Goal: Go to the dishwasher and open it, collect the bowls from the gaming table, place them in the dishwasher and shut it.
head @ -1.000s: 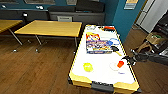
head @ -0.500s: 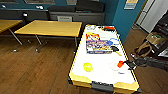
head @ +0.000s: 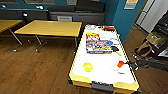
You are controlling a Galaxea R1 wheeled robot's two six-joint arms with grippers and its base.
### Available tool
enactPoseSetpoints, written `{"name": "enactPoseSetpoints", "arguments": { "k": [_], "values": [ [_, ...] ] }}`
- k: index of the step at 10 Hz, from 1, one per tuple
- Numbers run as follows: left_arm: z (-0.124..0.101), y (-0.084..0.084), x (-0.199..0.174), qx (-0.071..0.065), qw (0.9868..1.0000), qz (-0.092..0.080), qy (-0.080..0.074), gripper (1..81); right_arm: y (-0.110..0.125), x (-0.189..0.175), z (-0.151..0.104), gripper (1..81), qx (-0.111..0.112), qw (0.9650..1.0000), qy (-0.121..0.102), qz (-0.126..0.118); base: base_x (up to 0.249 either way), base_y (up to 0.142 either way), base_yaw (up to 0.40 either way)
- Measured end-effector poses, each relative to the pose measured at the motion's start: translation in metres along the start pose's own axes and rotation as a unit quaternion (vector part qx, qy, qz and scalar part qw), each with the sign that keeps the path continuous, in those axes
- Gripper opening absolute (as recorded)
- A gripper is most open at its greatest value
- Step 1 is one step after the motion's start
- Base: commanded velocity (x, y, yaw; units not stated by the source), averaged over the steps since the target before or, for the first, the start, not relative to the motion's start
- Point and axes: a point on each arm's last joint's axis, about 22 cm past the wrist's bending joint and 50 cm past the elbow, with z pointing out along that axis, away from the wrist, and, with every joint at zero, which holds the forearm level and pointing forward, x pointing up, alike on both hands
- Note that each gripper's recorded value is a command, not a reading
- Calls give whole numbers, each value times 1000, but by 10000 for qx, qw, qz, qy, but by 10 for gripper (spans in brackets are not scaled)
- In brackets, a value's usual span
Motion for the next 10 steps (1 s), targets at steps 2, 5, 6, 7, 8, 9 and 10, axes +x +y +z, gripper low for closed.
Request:
{"name": "enactPoseSetpoints", "arguments": {
  "k": [2, 5, 6, 7, 8, 9, 10],
  "values": [
    [0, 0, 0, 0, 10000, -2, 0, 811, -12, 20, -12, 811, 68, 9998, 163, 29, 0, 0, 0],
    [0, 0, 0, 0, 10000, -2, 0, 811, -16, 40, -20, 811, 167, 9990, 403, 94, 0, 0, 0],
    [0, 0, 0, 1, 10000, -7, 2, 811, -11, 42, -17, 811, 163, 9987, 464, 131, 0, 0, 0],
    [0, 0, 0, 1, 10000, -10, -2, 811, -8, 43, -15, 811, 146, 9985, 502, 160, 0, 0, 0],
    [0, 0, 0, 1, 10000, -14, 0, 811, -10, 45, -13, 811, 149, 9982, 545, 177, 0, 0, 0],
    [0, 0, 0, 2, 10000, -22, -6, 811, -17, 42, -9, 811, 182, 9982, 548, 161, 0, 0, 0],
    [0, 0, 0, 2, 10000, -23, -4, 811, -23, 35, -4, 811, 222, 9983, 521, 135, 0, 0, 0]
  ]
}}
